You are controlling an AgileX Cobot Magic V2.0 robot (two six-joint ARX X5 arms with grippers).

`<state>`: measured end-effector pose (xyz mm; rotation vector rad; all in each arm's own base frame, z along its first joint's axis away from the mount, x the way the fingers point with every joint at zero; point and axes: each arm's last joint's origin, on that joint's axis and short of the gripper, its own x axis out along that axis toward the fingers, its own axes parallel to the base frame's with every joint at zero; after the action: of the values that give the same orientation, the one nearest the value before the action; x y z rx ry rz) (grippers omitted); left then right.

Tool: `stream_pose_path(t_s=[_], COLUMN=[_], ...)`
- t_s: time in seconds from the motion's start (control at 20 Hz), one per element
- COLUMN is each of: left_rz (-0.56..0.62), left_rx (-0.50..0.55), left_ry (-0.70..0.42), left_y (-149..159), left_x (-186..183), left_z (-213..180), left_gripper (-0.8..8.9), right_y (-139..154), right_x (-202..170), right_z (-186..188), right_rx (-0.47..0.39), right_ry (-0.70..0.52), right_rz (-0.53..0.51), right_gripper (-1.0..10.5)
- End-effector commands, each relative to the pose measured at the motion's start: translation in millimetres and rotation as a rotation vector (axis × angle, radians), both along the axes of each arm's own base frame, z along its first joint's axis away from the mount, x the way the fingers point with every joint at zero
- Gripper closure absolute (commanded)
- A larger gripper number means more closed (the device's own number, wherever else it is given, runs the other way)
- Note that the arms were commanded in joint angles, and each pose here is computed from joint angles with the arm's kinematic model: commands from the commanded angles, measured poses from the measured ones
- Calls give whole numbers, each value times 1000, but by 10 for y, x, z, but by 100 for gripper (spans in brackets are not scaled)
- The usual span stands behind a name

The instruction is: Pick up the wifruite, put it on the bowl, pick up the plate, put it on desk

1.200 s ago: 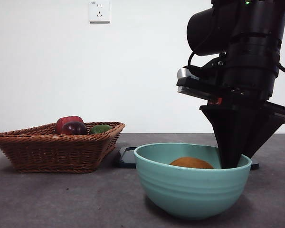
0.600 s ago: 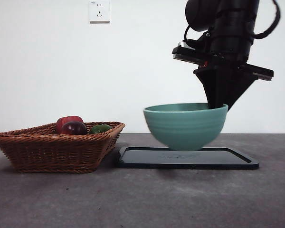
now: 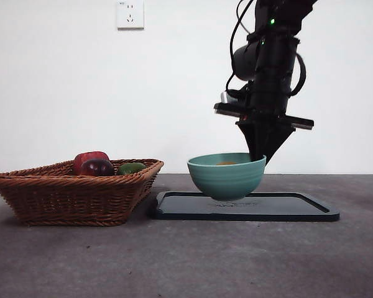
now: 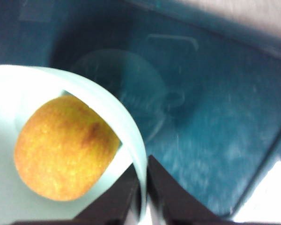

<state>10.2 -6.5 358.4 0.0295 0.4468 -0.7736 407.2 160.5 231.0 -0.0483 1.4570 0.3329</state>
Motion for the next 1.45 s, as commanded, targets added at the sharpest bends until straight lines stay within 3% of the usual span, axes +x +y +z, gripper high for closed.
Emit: stream_pose_path(t_s=[0.05, 0.4, 0.6, 0.8, 0.95, 1.1, 1.2, 1.45], left_rz=[-5, -5, -5, -5, -5, -5, -5, -5], left_rx=[-17, -17, -17, -17, -17, -17, -17, -17], left_ry=[-5, -5, -5, -4, -5, -5, -4, -5], left_y=[1, 1, 1, 1, 1, 1, 1, 1], left_x=[-1, -1, -1, -1, -1, -1, -1, -1], left_z=[24, 24, 25, 24, 24, 24, 24, 25], left_gripper=[282, 282, 281, 282, 282, 281, 282, 281], right_y=[46, 55, 40, -66, -197, -361, -430, -624], right_x=[75, 97, 90, -66, -415, -921, -1336, -2291], right_z=[-98, -180, -144, 413, 1004, 1551, 1911, 2209], right_rx=[0, -6, -35, -64, -42, -55, -5, 90], right_ry=[7, 21, 7, -122, -207, -284, -393, -513], right_rz=[17, 19, 9, -15, -20, -13, 7, 49], right_gripper=[941, 932, 672, 480, 355, 347, 348, 349])
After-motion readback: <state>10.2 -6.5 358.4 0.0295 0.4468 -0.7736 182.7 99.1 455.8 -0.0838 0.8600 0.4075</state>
